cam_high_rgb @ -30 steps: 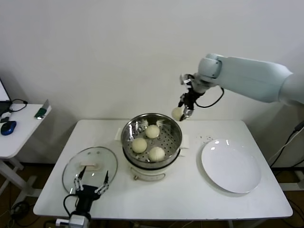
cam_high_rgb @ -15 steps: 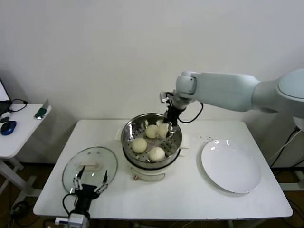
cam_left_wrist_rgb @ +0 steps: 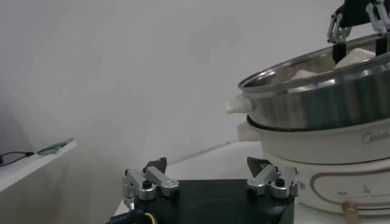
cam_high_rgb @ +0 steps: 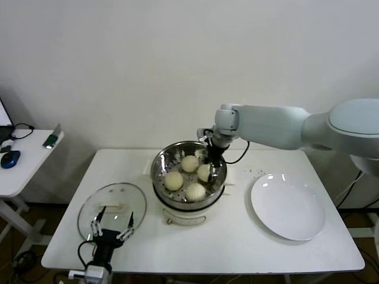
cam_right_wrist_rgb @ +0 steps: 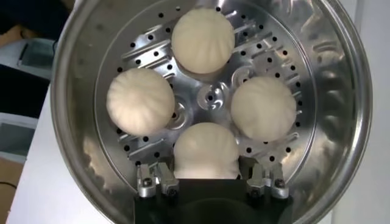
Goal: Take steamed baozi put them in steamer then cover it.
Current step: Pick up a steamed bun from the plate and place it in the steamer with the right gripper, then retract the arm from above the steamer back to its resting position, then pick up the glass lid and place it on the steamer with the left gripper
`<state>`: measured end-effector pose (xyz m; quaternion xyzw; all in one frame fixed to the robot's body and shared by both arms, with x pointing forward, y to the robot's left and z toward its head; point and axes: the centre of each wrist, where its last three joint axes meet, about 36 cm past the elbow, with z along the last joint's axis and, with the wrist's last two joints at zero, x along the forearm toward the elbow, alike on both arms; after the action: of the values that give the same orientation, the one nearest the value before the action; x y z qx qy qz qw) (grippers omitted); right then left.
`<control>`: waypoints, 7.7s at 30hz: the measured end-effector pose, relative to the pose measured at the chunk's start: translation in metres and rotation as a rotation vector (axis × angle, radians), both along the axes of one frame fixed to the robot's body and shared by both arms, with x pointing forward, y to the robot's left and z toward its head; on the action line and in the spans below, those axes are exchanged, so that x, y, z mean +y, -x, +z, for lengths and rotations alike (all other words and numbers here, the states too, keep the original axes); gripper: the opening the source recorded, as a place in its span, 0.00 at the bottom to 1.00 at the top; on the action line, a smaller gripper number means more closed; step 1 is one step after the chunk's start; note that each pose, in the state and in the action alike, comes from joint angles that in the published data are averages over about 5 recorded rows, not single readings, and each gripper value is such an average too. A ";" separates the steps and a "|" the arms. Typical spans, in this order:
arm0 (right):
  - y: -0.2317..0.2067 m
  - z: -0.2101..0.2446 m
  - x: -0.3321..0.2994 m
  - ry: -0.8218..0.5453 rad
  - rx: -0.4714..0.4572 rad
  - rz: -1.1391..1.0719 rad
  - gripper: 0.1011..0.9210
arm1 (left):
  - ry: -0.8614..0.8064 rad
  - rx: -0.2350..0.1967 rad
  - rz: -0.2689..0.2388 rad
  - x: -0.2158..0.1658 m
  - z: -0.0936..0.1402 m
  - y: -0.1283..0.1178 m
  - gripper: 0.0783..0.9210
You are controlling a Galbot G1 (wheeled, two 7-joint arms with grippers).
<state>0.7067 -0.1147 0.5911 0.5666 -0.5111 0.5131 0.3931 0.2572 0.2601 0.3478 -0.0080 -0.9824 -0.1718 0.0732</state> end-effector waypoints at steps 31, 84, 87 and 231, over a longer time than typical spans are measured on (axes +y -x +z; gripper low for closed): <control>-0.008 0.076 -0.058 -0.161 -0.061 -0.069 0.88 | -0.010 -0.007 0.006 0.003 0.003 -0.002 0.88; 0.204 -0.132 -0.277 -1.363 -0.991 -1.036 0.88 | -0.449 -0.023 0.026 0.023 0.001 -0.018 0.88; 0.219 -0.144 -0.289 -1.359 -1.007 -1.097 0.88 | -0.577 -0.016 0.011 0.026 -0.002 -0.020 0.88; 0.284 -0.272 -0.325 -1.048 -0.972 -1.270 0.88 | -1.214 -0.206 -0.050 -0.183 0.109 -0.135 0.08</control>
<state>0.4231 -0.4400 0.3192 0.0123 -0.9952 0.0890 0.0391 0.3923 0.0771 0.4572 0.0287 -0.7108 -0.7020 -0.0347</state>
